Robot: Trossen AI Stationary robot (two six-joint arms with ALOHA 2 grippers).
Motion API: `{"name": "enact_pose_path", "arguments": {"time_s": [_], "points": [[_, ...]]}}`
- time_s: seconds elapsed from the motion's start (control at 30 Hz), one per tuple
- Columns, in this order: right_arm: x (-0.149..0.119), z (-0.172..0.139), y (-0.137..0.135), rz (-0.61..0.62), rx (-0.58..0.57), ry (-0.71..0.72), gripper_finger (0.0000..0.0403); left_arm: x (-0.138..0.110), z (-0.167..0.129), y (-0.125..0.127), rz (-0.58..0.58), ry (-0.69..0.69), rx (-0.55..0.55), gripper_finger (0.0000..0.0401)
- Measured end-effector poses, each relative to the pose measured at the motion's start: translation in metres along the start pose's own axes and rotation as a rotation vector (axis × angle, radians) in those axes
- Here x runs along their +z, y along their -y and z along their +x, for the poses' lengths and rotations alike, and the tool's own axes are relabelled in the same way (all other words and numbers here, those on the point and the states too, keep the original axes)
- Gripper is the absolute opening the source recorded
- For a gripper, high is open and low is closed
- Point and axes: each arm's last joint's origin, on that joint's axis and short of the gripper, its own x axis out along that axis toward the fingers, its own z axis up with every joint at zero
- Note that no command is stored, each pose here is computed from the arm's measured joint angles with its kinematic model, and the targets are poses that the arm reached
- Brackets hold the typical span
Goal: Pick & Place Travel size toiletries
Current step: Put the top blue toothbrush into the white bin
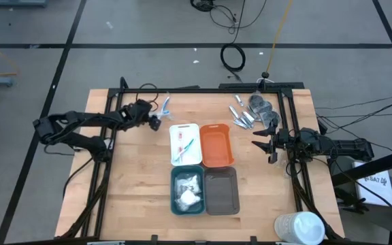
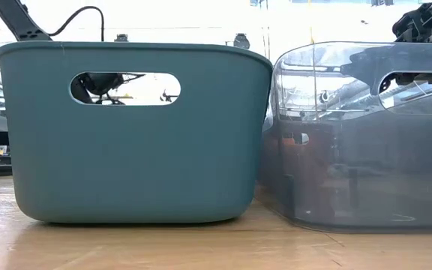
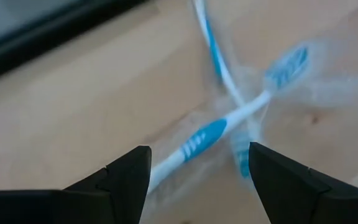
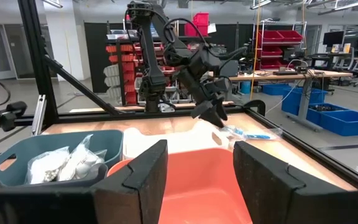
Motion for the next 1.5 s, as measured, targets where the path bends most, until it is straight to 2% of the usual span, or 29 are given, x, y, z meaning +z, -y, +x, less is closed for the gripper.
{"name": "enact_pose_path", "arguments": {"time_s": [0.17,0.37,0.57,0.9,0.97,1.13,1.27,1.33,1.5], "points": [[0.0,0.0,0.0,0.0,0.0,-0.001,0.0173,-0.005,0.002,-0.009,-0.039,-0.068,0.022,0.0257],[0.0,0.0,0.0,0.0,0.0,0.0,0.0175,-0.004,0.003,-0.014,-0.044,-0.072,0.03,0.0257],[0.0,0.0,0.0,0.0,0.0,0.0,0.0173,-0.006,0.003,-0.014,-0.024,-0.123,-0.072,0.0257],[0.0,0.0,0.0,0.0,0.0,-0.001,0.0172,-0.014,0.001,-0.012,0.032,-0.197,-0.098,0.0257],[0.0,0.0,0.0,0.0,0.0,-0.001,0.0172,-0.016,0.0,-0.01,-0.004,-0.232,-0.108,0.0257],[0.0,0.0,0.0,0.0,0.0,-0.001,0.0175,-0.022,-0.003,-0.006,-0.263,-0.312,-0.108,0.0257],[0.0,0.0,0.0,0.0,0.0,0.0,0.0175,-0.023,-0.004,-0.001,-0.317,-0.361,-0.198,0.0257],[0.0,0.0,0.0,0.0,0.0,-0.001,0.0174,-0.024,-0.004,0.001,-0.29,-0.352,-0.203,0.0257],[0.0,0.0,0.0,0.0,0.0,0.0,0.0172,-0.024,-0.004,0.004,-0.103,-0.298,-0.167,0.0257]]}}
